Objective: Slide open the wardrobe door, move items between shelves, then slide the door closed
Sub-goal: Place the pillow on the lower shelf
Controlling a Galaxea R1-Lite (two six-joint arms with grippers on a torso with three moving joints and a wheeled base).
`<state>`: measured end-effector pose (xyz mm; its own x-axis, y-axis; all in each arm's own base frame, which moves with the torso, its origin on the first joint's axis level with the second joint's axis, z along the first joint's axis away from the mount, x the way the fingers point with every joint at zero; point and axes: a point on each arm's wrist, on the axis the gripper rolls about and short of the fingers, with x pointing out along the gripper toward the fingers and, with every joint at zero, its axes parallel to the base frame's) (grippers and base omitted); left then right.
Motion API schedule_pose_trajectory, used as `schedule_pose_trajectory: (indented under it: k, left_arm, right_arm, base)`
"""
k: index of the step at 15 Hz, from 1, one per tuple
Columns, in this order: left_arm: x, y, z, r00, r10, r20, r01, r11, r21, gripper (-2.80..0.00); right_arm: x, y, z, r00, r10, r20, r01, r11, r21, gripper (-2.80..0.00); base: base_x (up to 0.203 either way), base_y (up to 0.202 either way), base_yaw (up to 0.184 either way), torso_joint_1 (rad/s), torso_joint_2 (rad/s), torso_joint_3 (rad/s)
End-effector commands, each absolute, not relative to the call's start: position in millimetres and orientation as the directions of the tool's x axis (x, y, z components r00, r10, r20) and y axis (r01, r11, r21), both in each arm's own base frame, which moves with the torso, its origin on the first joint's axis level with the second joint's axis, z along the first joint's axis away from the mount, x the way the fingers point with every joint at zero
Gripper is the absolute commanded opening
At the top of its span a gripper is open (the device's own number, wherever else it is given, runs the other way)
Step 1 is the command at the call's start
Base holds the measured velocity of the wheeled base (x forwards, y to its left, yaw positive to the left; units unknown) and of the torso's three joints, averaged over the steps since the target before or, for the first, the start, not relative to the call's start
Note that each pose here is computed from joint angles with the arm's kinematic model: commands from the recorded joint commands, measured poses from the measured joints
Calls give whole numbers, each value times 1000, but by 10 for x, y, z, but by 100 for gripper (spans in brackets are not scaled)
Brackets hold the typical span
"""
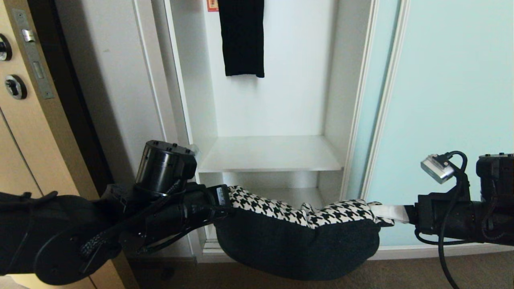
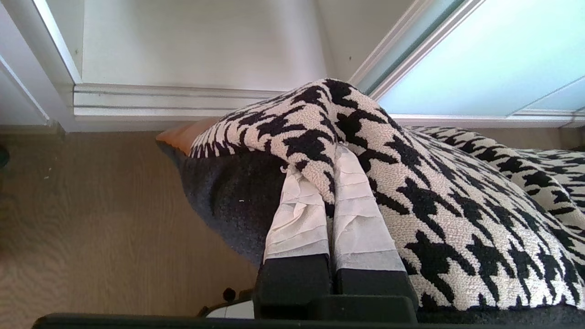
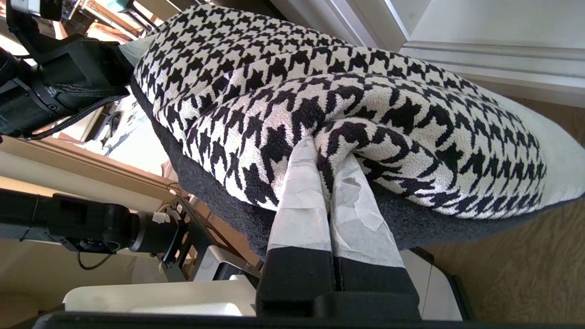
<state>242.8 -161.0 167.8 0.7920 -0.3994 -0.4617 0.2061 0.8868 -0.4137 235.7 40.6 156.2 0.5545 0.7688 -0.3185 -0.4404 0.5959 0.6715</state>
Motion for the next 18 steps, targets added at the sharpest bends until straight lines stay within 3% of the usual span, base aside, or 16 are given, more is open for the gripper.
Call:
schedule_pose_trajectory:
  k: [1,5,18]
  left_arm:
    - [2435,-1613,1660,795,-399,-456,205,885,-418,-280]
    - [2448,-1616,1710,809,-408,-424,217,877,-430,-280]
    - [2493,-1640,1611,798,-399,-451,207,885,-416,-280]
  right_arm:
    - [2366,408,1543,549,772,-321,-436,592,678,-280]
    - [2372,405,1537,550,771,-322,-435,593,677,-280]
    - [2381,392,1534,552,769,-322,-432,594,679,-280]
  base:
    - [0,0,0,0,0,0]
    - [0,0,0,0,1,-16]
    - [0,0,0,4,3,-196]
